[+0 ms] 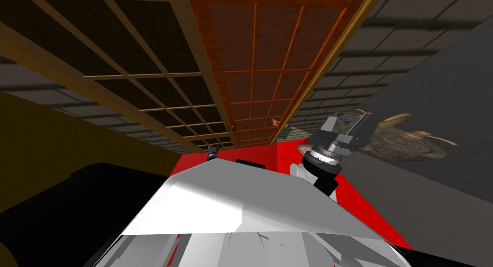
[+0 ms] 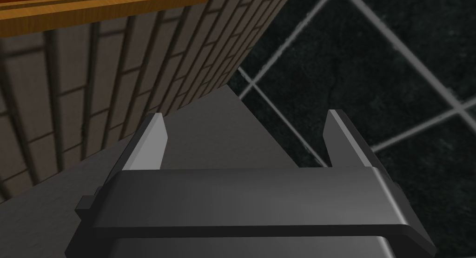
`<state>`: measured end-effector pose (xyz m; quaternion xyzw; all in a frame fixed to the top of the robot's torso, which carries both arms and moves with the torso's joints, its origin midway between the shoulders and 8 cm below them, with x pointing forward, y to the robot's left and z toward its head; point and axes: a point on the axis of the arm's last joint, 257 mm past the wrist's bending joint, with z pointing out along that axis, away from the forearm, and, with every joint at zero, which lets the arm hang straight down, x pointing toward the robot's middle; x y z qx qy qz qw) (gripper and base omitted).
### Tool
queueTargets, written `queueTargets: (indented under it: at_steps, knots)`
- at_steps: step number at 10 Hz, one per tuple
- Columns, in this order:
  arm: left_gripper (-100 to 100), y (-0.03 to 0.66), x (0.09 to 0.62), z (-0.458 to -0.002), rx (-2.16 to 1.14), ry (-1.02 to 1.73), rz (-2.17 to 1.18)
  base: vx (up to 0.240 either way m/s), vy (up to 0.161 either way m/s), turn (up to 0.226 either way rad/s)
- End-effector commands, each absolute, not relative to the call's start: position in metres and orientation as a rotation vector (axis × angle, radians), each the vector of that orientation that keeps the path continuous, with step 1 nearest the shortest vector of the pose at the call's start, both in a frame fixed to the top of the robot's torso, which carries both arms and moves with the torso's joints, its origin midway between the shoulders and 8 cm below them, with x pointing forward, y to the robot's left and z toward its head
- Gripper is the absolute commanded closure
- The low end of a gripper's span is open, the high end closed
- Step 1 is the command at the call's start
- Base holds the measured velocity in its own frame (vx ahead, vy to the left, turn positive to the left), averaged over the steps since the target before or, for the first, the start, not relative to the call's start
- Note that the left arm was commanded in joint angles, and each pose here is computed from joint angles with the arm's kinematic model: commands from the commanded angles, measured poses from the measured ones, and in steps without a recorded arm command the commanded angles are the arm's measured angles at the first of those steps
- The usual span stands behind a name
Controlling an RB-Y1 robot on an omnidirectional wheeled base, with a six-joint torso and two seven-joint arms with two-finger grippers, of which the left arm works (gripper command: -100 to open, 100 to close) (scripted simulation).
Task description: Pull the door open
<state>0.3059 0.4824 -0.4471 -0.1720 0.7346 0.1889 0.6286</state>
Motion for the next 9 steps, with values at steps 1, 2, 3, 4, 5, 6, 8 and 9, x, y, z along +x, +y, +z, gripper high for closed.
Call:
queueTargets:
  at_steps: [1, 2, 3, 4, 5, 6, 8, 9]
  knots:
    - [-100, 0.476, 0.321, -0.442, -0.385, 1.661, 0.415, 0.179, 0.035, -0.098]
    - [-100, 0.469, 0.335, -0.435, -0.377, 1.641, 0.397, 0.187, 0.025, -0.151]
    - [-100, 0.464, 0.345, -0.430, -0.371, 1.628, 0.386, 0.189, 0.046, -0.106]
    - [-100, 0.459, 0.355, -0.424, -0.364, 1.613, 0.373, 0.187, 0.026, -0.106]
    - [-100, 0.453, 0.365, -0.419, -0.357, 1.598, 0.360, 0.175, 0.047, -0.085]
    - [-100, 0.453, 0.365, -0.419, -0.357, 1.598, 0.360, 0.115, 0.034, -0.031]
    - [-100, 0.439, 0.389, -0.404, -0.338, 1.560, 0.328, 0.169, 0.038, -0.105]
    - [-100, 0.434, 0.397, -0.398, -0.332, 1.546, 0.317, 0.197, 0.044, -0.095]
